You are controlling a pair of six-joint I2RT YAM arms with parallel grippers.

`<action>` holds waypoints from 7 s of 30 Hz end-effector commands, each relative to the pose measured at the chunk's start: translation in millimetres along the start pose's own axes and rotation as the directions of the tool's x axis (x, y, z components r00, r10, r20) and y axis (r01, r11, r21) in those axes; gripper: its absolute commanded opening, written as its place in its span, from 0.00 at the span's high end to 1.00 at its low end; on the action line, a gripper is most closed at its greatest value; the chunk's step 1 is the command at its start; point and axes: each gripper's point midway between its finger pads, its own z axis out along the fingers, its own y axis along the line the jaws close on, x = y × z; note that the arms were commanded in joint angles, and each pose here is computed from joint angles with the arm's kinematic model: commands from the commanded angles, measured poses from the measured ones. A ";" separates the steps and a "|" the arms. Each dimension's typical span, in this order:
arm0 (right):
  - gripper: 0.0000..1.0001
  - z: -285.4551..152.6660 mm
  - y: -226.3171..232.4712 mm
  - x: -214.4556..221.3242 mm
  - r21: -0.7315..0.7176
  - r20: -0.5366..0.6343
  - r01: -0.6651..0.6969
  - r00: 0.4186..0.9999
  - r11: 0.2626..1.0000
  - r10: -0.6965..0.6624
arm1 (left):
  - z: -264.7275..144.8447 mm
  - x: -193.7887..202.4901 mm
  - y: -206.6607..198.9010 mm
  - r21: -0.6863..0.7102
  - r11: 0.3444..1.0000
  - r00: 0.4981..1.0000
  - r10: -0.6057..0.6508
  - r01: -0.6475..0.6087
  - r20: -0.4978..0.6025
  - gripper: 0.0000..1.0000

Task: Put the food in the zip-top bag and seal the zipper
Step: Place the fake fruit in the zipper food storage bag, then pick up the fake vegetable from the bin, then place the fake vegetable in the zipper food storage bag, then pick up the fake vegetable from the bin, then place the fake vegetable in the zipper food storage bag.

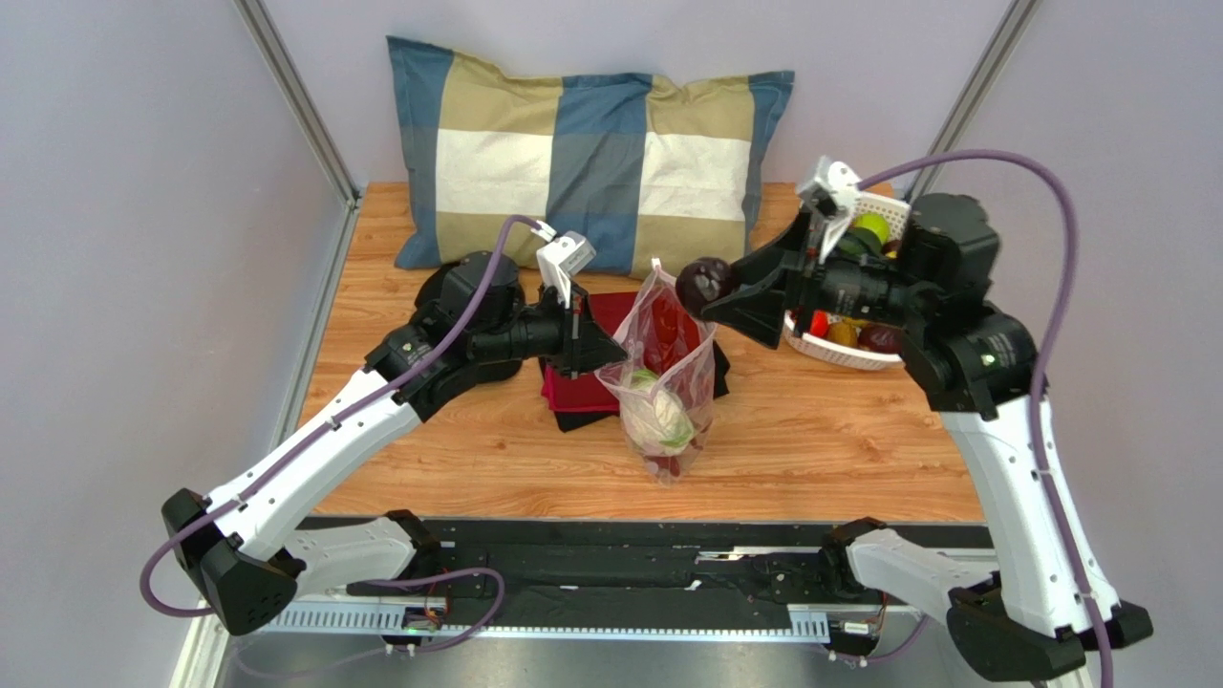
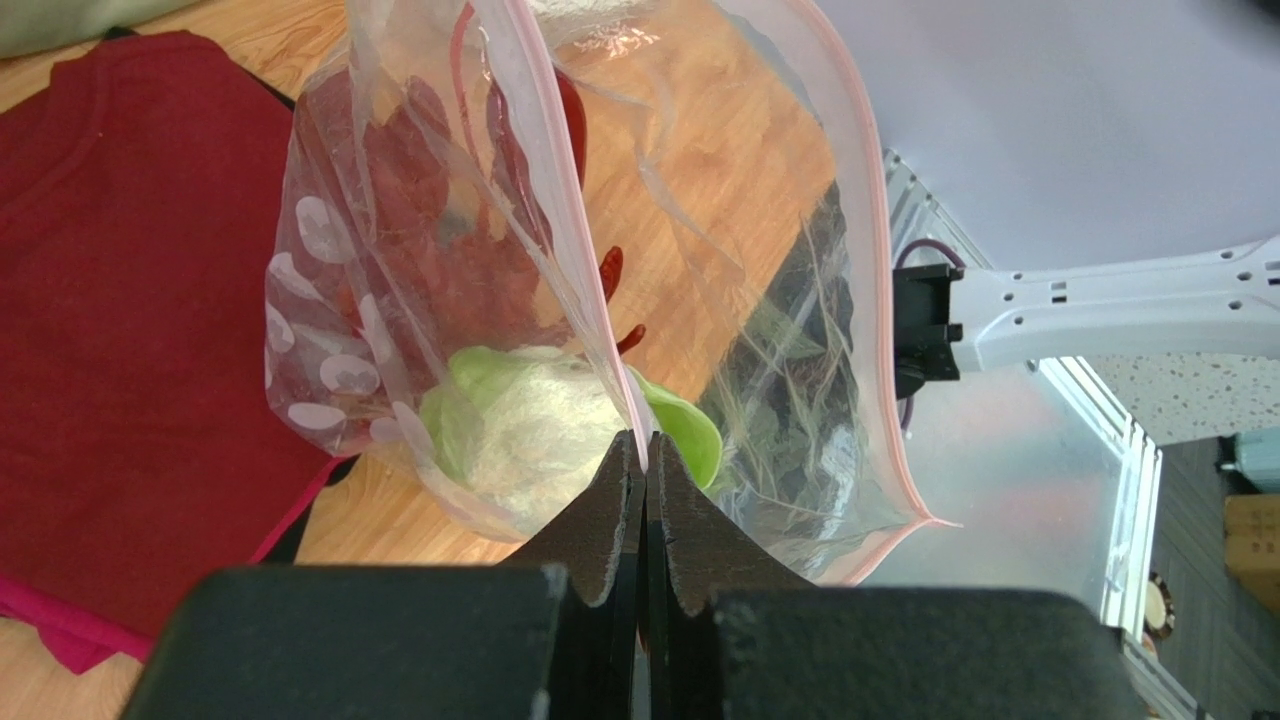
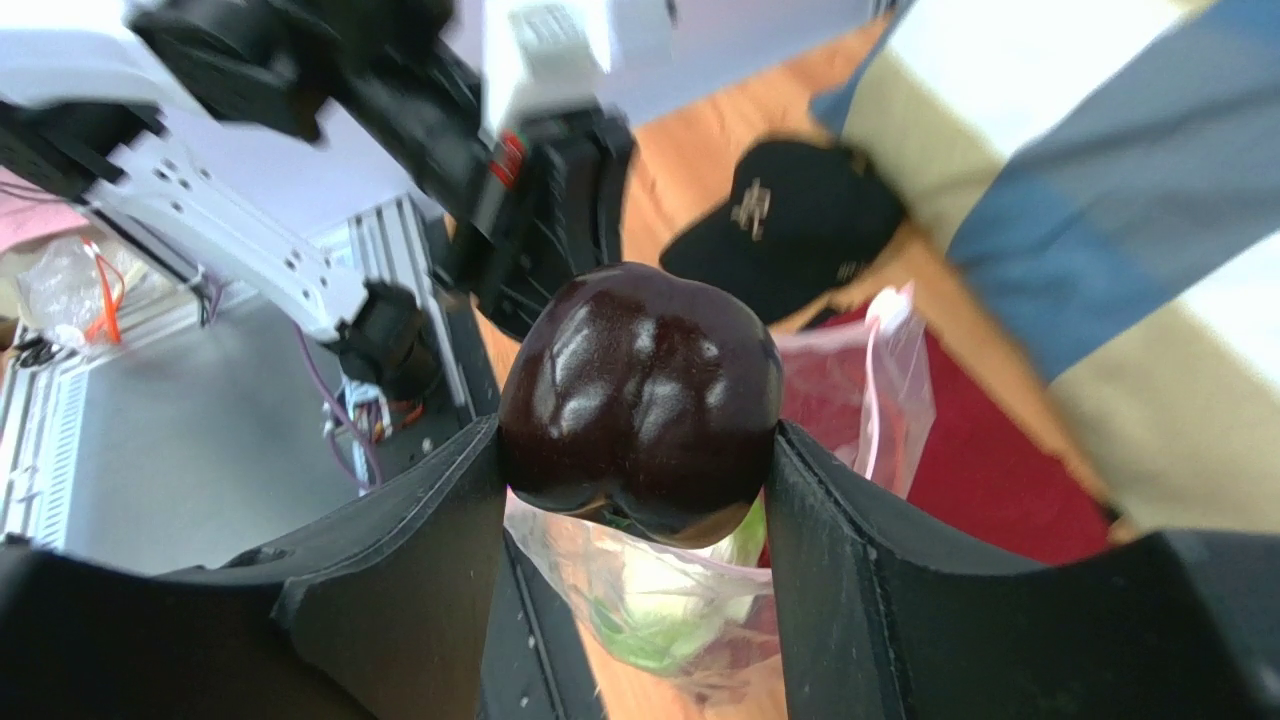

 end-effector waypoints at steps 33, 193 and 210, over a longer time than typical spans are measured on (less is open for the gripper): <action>0.00 -120.9 -440.4 165.0 0.556 -0.673 0.526 0.739 0.643 -0.023 | -4.6 -14.9 -12.4 0.046 0.998 0.998 0.041 -0.043 0.045 1.00; 0.54 19.7 -66.6 -3.5 0.099 0.013 -0.274 0.962 0.957 0.274 | 9.6 -24.7 -16.9 0.090 0.996 1.000 -0.002 0.002 0.004 1.00; 0.00 31.5 1.4 58.9 -0.024 -0.237 -0.188 0.955 0.982 0.177 | -1.1 -33.0 -29.3 0.125 0.992 0.999 0.023 -0.027 0.040 1.00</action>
